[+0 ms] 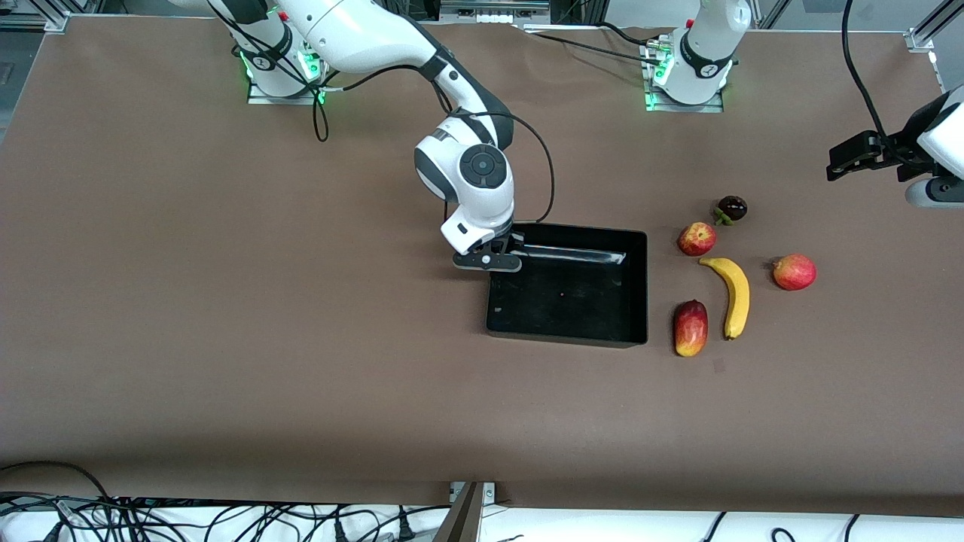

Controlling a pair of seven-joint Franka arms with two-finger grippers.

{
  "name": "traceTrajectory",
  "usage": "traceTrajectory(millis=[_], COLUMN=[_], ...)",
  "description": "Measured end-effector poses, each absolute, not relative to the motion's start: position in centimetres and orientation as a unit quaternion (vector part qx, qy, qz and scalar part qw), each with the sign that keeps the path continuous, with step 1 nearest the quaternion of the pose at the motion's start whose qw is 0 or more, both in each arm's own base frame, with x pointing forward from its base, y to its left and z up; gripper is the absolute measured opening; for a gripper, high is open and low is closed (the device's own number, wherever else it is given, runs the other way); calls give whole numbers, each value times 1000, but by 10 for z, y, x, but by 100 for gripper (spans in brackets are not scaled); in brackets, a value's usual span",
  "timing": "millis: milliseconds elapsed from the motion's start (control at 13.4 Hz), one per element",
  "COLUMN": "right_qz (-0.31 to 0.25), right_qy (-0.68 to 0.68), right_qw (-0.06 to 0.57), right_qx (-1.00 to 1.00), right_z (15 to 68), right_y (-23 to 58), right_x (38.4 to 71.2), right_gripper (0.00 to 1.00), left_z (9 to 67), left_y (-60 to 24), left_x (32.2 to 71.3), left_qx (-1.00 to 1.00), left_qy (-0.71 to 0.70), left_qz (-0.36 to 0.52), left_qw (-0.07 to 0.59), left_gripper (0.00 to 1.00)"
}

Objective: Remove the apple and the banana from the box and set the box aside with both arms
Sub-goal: 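Slide the black tray across the table with the right gripper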

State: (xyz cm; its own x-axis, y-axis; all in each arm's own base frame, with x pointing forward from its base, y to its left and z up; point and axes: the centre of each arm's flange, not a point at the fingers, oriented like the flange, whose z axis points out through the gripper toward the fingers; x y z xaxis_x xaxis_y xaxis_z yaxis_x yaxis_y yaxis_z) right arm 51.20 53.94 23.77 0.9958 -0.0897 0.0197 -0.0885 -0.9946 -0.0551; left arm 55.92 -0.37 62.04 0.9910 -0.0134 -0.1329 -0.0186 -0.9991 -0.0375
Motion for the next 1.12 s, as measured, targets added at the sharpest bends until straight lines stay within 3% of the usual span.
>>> traceTrajectory(millis=[299,746,1119], right_qz=[-10,18,68], right_qy=[50,-24,-80], right_qw=[15,-5,7], right_qx=[-999,-1000,-994], right_z=[268,403,402], right_y=[508,350,149], right_x=[547,624,658], right_gripper=[4,4,4], left_z=[604,597,600], left_y=[-11,-21,-16], left_x=[550,537,535], left_qx=[-998,-998,-999], left_qy=[15,24,18], left_qz=[51,50,48], left_qw=[21,14,6], left_gripper=[100,100,100])
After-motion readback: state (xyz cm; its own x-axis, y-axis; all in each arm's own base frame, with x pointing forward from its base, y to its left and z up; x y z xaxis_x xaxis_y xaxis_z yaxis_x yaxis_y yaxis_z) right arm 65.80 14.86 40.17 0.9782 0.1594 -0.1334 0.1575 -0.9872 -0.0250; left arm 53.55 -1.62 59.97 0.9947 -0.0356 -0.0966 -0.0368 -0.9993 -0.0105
